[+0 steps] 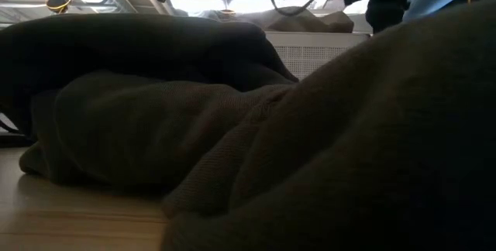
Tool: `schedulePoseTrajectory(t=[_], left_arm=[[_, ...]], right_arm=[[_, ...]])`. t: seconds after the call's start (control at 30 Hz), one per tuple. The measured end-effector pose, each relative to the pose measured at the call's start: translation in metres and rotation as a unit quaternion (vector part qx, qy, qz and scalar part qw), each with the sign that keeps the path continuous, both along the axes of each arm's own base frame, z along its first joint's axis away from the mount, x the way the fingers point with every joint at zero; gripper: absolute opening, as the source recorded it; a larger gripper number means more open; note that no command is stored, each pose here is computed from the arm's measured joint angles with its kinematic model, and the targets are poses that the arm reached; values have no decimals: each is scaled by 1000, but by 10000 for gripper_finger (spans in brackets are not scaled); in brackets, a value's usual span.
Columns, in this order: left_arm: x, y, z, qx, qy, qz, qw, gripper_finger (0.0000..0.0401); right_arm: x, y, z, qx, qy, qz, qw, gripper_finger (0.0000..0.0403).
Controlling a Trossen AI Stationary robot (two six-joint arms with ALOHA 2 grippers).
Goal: Sort clothes
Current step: Put the brown shorts into the white laundry bin
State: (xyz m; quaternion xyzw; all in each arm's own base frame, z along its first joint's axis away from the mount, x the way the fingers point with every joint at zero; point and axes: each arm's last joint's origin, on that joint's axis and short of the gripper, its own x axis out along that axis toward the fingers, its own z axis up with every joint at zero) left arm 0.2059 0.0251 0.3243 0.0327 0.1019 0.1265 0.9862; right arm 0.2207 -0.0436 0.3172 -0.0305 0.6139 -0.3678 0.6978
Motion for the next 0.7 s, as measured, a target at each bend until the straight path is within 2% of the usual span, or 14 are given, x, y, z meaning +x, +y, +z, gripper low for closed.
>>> schedulePoseTrajectory(t=[0.07,0.13,0.27,0.33,0.5,0.7], left_arm=[[0,0,0,0,1,0,1000,157],[0,0,0,0,3,0,1000,157],[0,0,-1,0,3,0,1000,157],[0,0,-1,0,3,0,1000,157],[0,0,-1,0,3,0,1000,157],[0,0,0,0,2,0,1000,157]], right_arm=[[-2,-7,-1,18,4,-10,1000,194],[-3,-13,-1,31,3,-17,999,161],[-2,-15,-1,47,2,-5,999,50],[0,-14,-1,60,-2,16,998,15],[5,-3,23,66,-40,49,996,18],[15,8,78,32,-179,87,980,11]])
